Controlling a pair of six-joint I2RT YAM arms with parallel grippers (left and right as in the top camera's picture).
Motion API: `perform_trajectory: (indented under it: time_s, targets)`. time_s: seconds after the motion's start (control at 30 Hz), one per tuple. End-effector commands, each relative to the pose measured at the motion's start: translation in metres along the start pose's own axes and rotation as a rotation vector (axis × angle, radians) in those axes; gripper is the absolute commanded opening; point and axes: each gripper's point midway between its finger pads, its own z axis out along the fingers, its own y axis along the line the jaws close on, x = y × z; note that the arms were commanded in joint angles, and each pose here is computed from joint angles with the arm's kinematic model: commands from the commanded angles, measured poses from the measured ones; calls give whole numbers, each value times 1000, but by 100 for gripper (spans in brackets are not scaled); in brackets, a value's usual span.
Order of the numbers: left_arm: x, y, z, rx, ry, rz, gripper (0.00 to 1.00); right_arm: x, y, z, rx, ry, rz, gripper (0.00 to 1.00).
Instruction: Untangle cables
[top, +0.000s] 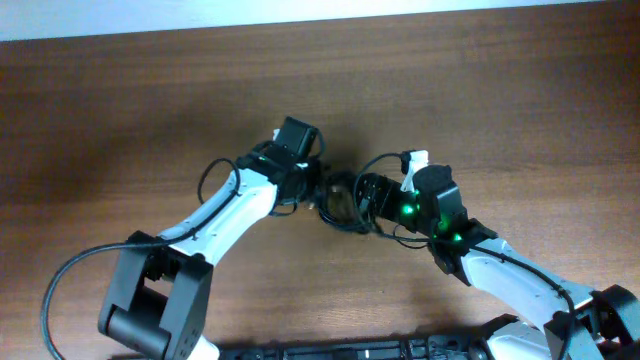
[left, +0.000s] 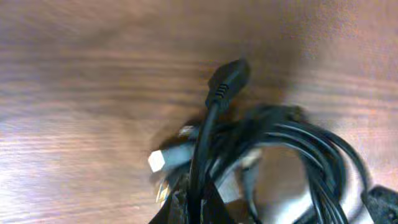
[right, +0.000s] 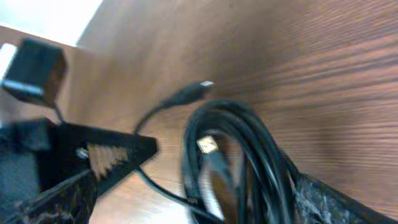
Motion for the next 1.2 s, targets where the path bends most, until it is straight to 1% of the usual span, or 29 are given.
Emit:
perform_trajectory:
  time_s: [0.0,0.03,0.1,0.17,0.2,0.23,0.27,0.3,0.37,0.4,0.43,0.5,0.57,0.6,0.63,0.67,0.7,0.73,0.8,0.83,0.87,0.9,0.93,0.97,1.0,1.03,1.07,1.13,1.17]
  targets:
    - [-12,28,2,-55,-19,-69,0,-1,-15,-1,74,-15,-78,99]
    - [-13,29,1,-55,-20,-73,0,2,-20,-1,94,-5,-71,100]
    - [-12,29,1,-55,-19,-72,0,5,-27,-1,122,7,-63,93]
    - [-14,27,2,-49,-26,-77,0,14,-27,2,105,54,-55,91]
    - [-15,25,2,-43,-33,-74,4,22,-26,4,90,92,-47,88]
    - [-14,24,2,-43,-32,-71,4,24,-32,7,106,96,-43,86]
    - [-14,24,2,-43,-32,-70,4,21,-31,12,92,83,-50,86]
    - [-15,23,2,-41,-35,-69,4,15,-29,21,65,57,-61,82]
    - [-17,22,2,-34,-45,-68,6,12,-31,33,43,37,-70,80]
    - [-18,22,2,-33,-46,-68,7,12,-34,40,38,30,-31,78]
    - [-18,21,2,-33,-47,-68,7,14,-39,49,30,25,29,70]
    - [-20,20,2,-26,-57,-66,8,24,-40,59,21,42,79,61]
    - [-24,17,2,-16,-72,-71,12,30,-35,61,11,56,65,35]
    - [-25,17,2,-13,-75,-74,22,30,-35,61,11,57,64,26]
    - [-25,17,2,-13,-74,-74,41,30,-35,61,11,56,64,20]
    - [-25,17,2,-14,-74,-74,63,30,-35,61,11,56,64,18]
    - [-25,17,2,-14,-74,-74,91,31,-35,61,11,58,65,14]
    - [-28,19,0,-13,-81,-81,99,34,-32,60,-4,79,69,11]
    - [-31,28,-16,-22,-87,-109,99,36,-32,60,-3,87,112,11]
    - [-21,30,-25,-27,-52,-113,85,36,-32,60,-3,88,122,11]
    - [-2,22,-24,-7,19,-100,76,37,-31,60,-6,97,227,10]
    - [6,20,-22,-14,38,-89,73,39,-30,60,-9,106,297,8]
    - [14,15,-20,-16,55,-91,68,42,-26,59,-21,131,349,7]
    - [17,14,-18,-30,52,-133,64,45,-23,59,-34,154,386,6]
    - [18,19,-17,-62,38,-194,64,46,-18,58,-54,170,404,6]
    - [19,27,-15,-95,26,-249,65,45,-3,57,-124,188,386,5]
    - [21,31,-14,-109,25,-257,64,42,5,56,-159,191,386,4]
    - [31,39,-9,-132,43,-260,62,40,13,54,-187,201,465,4]
    - [33,42,-8,-141,47,-260,63,40,18,53,-211,213,464,4]
